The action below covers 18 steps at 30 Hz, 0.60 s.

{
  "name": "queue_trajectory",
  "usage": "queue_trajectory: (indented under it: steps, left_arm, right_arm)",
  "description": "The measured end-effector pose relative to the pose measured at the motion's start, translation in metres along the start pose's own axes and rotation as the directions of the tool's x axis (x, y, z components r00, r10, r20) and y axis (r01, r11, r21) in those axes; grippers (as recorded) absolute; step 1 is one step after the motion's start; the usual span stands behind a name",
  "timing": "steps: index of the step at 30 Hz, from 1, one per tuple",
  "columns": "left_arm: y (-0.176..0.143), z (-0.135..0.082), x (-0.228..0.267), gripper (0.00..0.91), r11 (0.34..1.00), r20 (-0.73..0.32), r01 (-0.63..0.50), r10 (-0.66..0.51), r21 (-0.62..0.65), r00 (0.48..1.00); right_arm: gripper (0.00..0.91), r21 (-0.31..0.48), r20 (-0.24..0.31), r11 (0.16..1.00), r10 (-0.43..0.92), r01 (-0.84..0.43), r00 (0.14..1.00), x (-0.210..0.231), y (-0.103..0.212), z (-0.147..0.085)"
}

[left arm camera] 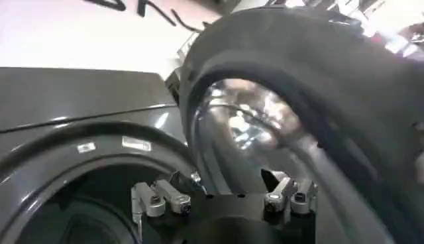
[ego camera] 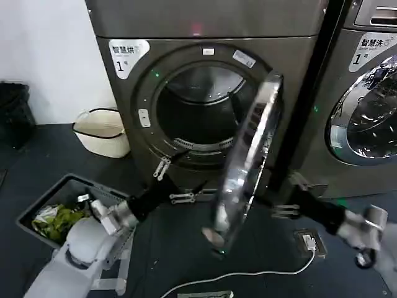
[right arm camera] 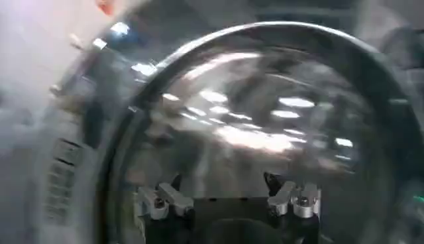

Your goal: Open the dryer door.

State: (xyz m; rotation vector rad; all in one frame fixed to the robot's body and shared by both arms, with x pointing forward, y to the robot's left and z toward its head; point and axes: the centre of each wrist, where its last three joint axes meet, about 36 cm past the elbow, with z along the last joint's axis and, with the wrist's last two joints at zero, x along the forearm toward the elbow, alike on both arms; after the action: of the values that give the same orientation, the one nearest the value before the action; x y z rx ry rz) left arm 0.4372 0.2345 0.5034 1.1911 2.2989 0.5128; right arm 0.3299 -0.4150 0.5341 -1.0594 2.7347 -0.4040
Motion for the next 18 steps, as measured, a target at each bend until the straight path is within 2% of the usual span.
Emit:
queue_trajectory:
  steps: [6, 9, 13, 16, 18]
  left_arm:
    - [0.000, 0.006, -0.016, 0.907, 0.999, 0.034, -0.034, 0.034, 0.011, 0.999]
    - [-0.002, 0.010, -0.025, 0.907, 0.999, 0.046, -0.046, 0.045, 0.023, 0.998]
    - [-0.001, 0.014, -0.040, 0.907, 0.997, 0.065, -0.068, 0.066, 0.032, 0.996]
    - [-0.002, 0.016, -0.053, 0.907, 0.995, 0.076, -0.094, 0.091, 0.035, 0.993]
    - [-0.004, 0.017, -0.062, 0.907, 0.993, 0.084, -0.111, 0.108, 0.035, 0.991]
  right_arm:
    - [0.907, 0.086, -0.028, 0.973, 0.218, -0.215, 0.976, 0.054, 0.022, 0.001]
    - [0.907, 0.146, -0.055, 0.921, 0.371, -0.360, 0.927, 0.082, 0.032, 0.001]
    - [0.907, 0.203, -0.071, 0.803, 0.582, -0.560, 0.810, 0.117, 0.047, 0.001]
    - [0.907, 0.236, -0.089, 0.689, 0.718, -0.685, 0.691, 0.139, 0.058, 0.000]
    - [0.907, 0.296, -0.120, 0.595, 0.800, -0.748, 0.588, 0.157, 0.066, 0.001]
